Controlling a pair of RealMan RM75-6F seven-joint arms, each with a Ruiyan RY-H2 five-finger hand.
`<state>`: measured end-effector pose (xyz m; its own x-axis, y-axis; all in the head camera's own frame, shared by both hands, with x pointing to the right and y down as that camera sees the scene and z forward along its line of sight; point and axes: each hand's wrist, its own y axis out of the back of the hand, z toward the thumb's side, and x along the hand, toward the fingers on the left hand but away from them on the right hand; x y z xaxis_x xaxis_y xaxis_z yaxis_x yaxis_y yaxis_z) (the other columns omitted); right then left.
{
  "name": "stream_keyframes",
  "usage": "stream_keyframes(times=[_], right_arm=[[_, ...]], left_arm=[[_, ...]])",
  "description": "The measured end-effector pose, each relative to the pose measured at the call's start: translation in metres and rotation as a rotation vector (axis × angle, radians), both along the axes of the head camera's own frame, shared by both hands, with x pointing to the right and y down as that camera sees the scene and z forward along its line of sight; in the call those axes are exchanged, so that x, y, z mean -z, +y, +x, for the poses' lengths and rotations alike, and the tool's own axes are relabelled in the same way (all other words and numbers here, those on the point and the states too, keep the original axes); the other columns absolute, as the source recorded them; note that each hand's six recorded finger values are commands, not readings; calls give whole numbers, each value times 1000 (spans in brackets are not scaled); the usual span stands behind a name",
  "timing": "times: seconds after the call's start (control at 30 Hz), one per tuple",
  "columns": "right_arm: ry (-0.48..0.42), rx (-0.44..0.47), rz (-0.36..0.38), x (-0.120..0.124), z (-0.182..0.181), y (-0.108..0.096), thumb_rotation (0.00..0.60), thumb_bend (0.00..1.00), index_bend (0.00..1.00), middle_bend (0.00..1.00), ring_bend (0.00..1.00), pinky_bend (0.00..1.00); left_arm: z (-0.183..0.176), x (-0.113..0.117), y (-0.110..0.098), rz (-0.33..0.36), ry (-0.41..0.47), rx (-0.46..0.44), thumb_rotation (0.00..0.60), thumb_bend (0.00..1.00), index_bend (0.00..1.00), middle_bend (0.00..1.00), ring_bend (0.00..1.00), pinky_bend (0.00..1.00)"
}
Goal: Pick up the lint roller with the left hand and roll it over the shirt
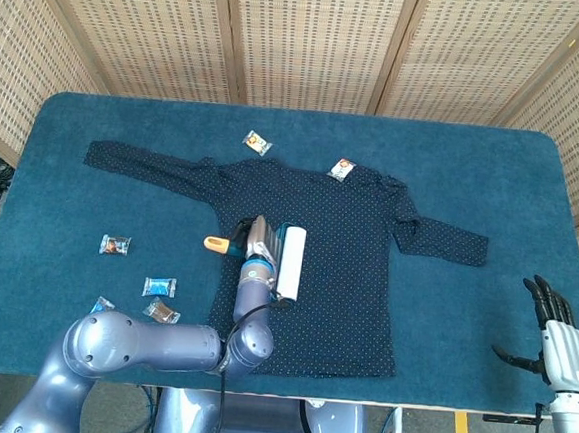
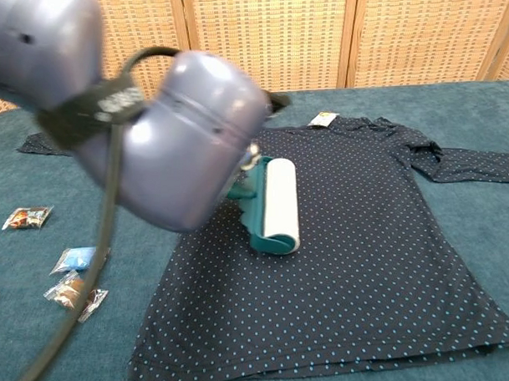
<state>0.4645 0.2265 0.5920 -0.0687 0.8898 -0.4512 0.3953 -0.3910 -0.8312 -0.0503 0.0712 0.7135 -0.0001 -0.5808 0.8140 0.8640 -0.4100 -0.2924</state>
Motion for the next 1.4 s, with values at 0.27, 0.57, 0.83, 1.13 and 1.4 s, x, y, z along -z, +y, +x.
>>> stream_keyframes(times=[0.27, 0.57, 0.83, 1.13, 1.4], right_arm=[[4, 15, 5, 1, -5, 1, 600, 114, 33, 0, 0, 0], [4, 27, 0, 0, -10, 0, 600, 114, 33, 0, 0, 0], [-3, 25, -5, -1, -10, 0, 600, 115, 33, 0, 0, 0], [-11, 10, -9, -2, -5, -1, 600, 114, 33, 0, 0, 0], [-17, 12, -9, -1, -5, -1, 600, 115, 33, 0, 0, 0]], left_arm=[[-62, 5, -7, 3, -48, 41, 600, 828, 853, 946, 813, 730], [-109, 19, -14, 20, -48, 83, 600, 828, 853, 945, 813, 730], [-84, 11, -4, -1, -21, 51, 600, 828, 853, 946, 813, 730], [-40, 2, 8, -21, 20, 12, 600, 828, 853, 946, 814, 730], [3, 6, 7, -11, 69, 15, 600, 828, 853, 945, 813, 730]])
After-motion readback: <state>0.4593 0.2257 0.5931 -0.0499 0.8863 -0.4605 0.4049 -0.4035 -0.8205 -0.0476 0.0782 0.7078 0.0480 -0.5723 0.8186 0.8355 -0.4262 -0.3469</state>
